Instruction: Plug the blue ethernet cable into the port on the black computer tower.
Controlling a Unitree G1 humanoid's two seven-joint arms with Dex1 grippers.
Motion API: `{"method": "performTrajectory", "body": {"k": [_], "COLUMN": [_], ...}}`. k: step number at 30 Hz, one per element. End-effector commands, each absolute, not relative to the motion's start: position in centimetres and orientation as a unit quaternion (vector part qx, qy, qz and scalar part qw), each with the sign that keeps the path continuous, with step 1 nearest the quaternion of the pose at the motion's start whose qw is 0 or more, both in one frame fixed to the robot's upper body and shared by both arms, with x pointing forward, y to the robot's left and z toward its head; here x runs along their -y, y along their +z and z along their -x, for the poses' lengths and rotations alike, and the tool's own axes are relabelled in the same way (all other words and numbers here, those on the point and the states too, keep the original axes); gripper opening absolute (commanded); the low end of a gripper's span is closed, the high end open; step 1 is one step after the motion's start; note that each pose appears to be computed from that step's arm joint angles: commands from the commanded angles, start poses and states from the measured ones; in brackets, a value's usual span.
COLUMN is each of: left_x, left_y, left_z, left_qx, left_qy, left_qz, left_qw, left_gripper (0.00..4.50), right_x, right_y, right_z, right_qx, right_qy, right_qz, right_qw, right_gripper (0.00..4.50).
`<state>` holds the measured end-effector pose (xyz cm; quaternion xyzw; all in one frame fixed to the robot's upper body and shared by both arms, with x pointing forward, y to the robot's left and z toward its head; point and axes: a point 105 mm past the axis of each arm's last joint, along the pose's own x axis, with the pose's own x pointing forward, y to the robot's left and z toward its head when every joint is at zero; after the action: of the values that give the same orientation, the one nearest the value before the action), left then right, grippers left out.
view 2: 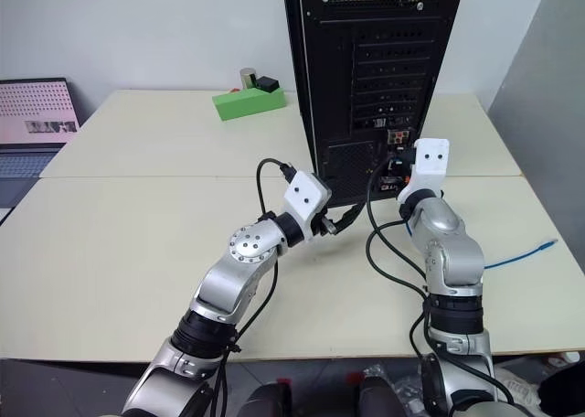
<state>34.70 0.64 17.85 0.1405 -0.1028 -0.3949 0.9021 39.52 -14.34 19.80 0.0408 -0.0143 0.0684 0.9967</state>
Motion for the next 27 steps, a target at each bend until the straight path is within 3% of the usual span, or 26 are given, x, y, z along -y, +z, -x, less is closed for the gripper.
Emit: {"method": "performTrajectory", "body": {"k": [1,20,22,27], "left_x": [-0.7,-0.6,-0.7,-1.0], "left_y": [19.1,19.2,19.3,19.6], "left_z": [-34.5,-34.3,-34.2,-34.4], "left_qx": [0.129,0.131,0.133,0.134], "left_qy": [-0.389,-0.391,-0.395,-0.392], "left_qz": [-0.138,-0.132,-0.124,-0.118], "left_qw": [0.901,0.901,0.901,0.903], "left_gripper": [3.74,3.74,3.78,3.78], "right_x": [13.9,13.7,13.9,14.5], "right_y": [21.7,22.0,21.7,21.0], "right_z": [-39.6,-40.3,-40.1,-39.1], "right_qx": [0.047,0.047,0.044,0.038], "right_qy": [0.077,0.098,0.102,0.126], "right_qz": [-0.035,-0.025,-0.019,0.004], "right_qw": [0.995,0.994,0.994,0.991], "right_gripper": [0.00,0.00,0.68,1.47]}}
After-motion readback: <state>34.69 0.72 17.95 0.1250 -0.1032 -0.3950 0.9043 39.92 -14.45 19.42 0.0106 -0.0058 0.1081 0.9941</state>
